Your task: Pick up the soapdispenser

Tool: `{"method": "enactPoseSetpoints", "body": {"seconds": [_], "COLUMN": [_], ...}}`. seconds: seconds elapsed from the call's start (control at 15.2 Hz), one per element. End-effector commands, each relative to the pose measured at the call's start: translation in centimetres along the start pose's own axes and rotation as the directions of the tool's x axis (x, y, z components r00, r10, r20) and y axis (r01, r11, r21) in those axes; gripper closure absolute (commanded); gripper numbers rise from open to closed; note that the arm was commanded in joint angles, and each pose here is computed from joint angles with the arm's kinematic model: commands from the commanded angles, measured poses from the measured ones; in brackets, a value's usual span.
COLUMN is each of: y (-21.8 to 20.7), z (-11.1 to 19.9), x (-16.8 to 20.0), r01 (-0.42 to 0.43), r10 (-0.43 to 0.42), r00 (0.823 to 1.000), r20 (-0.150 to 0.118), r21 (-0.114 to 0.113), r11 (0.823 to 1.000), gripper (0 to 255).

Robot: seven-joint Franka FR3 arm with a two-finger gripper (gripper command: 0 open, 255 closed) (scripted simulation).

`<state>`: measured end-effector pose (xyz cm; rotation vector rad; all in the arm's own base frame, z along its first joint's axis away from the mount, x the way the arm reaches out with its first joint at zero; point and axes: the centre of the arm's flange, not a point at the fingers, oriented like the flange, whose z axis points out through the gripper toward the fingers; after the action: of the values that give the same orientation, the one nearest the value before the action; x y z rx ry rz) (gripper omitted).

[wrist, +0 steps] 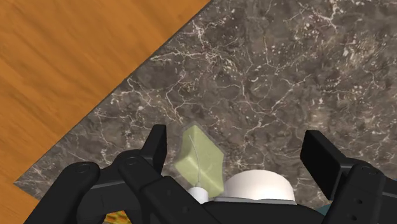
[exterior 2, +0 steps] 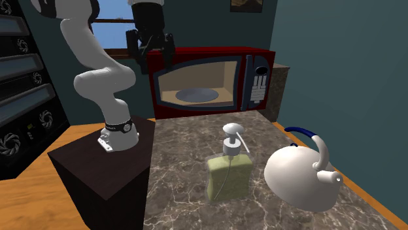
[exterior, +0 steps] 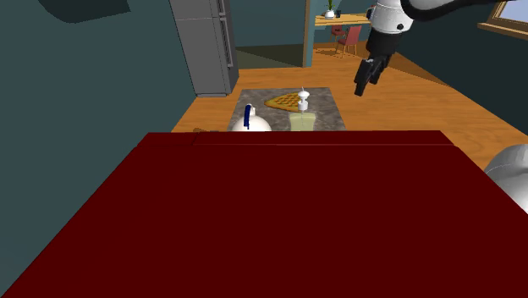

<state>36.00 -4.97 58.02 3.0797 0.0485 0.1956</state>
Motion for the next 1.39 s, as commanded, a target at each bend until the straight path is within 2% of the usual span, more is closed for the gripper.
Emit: {"method": "enactPoseSetpoints", "body": {"seconds": [0.0, 0.59, 1.25, 1.32], "y": [1.4, 5.3, 8.0, 8.0], "z": [2.1, 10.7, 20.4, 20.7], "x": [1.6, 9.3, 18.3, 18.5], "r01": [0.024, 0.129, 0.244, 0.247], "r10": [-0.024, -0.127, -0.238, -0.241], "r00": [1.0, 0.992, 0.97, 0.969], "r20": [-0.005, -0.023, -0.052, -0.053], "r21": [0.016, 0.089, 0.167, 0.169], "r11": [1.0, 0.988, 0.955, 0.954], "gripper": [0, 0, 0, 0]}}
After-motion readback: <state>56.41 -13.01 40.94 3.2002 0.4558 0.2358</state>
